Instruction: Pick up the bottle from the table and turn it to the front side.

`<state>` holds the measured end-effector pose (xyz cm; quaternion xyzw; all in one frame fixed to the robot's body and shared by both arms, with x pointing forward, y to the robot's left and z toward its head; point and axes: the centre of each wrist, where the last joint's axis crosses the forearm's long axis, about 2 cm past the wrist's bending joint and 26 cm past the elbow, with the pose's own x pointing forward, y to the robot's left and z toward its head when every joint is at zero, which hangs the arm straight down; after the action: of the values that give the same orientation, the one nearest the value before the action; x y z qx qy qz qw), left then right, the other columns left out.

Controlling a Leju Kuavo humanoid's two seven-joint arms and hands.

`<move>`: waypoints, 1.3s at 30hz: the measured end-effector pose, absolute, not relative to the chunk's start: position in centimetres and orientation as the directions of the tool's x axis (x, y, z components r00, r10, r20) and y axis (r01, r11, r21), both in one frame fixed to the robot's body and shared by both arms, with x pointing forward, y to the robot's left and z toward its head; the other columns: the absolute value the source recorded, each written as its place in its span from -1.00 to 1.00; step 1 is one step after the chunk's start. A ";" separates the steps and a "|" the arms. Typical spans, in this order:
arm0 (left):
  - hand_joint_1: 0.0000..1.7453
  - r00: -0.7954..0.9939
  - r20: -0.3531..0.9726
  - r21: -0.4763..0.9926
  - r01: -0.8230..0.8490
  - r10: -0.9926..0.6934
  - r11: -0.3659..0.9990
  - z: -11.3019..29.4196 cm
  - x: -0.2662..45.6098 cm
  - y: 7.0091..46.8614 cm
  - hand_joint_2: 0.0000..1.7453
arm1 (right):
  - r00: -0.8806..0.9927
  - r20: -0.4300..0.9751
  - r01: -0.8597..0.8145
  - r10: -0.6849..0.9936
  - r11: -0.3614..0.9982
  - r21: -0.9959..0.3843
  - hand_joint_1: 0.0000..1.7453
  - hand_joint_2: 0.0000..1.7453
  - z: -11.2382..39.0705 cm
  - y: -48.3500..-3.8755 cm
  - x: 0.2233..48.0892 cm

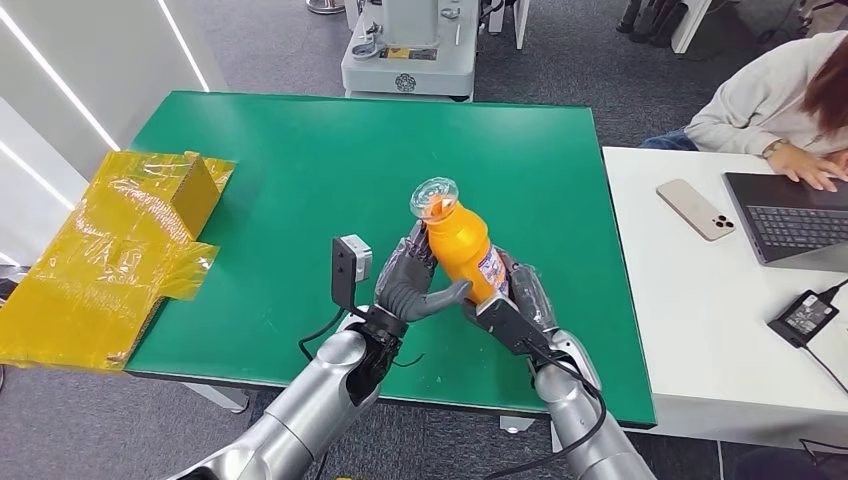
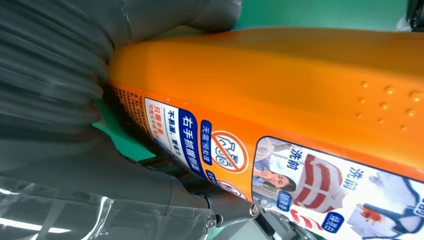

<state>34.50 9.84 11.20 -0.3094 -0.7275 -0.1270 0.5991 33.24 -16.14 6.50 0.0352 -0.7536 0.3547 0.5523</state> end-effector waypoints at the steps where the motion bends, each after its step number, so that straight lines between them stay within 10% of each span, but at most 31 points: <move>1: -1.00 -0.090 0.951 -0.184 0.601 0.295 0.778 11.2 34.5 9.9 1.00 | -0.386 0.858 -0.447 0.340 0.744 -0.496 0.88 1.00 6.5 -16.1 33.2; 22: -1.00 -0.022 0.992 -0.106 0.436 0.128 0.894 8.7 36.2 14.2 1.00 | -0.354 0.860 -0.486 0.368 0.713 -0.505 0.83 1.00 5.1 -16.5 32.2; 26: 0.62 -0.004 0.983 -0.165 0.431 0.184 0.887 8.6 36.3 14.6 1.00 | -0.364 0.856 -0.488 0.367 0.708 -0.511 0.78 1.00 5.4 -16.4 32.7; 28: 0.93 0.003 0.977 -0.195 0.437 0.215 0.878 8.6 36.3 14.6 1.00 | -0.371 0.852 -0.487 0.369 0.704 -0.517 0.78 1.00 5.6 -16.4 33.0; 39: 0.94 0.105 0.914 -0.393 0.479 0.393 0.785 8.8 36.2 14.3 1.00 | -0.387 0.840 -0.468 0.380 0.704 -0.534 0.82 1.00 5.6 -16.4 33.2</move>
<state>36.22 14.29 8.84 -0.3263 -0.6682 -0.0324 0.6678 33.16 -16.37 5.57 0.0300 -0.7392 0.3837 0.5527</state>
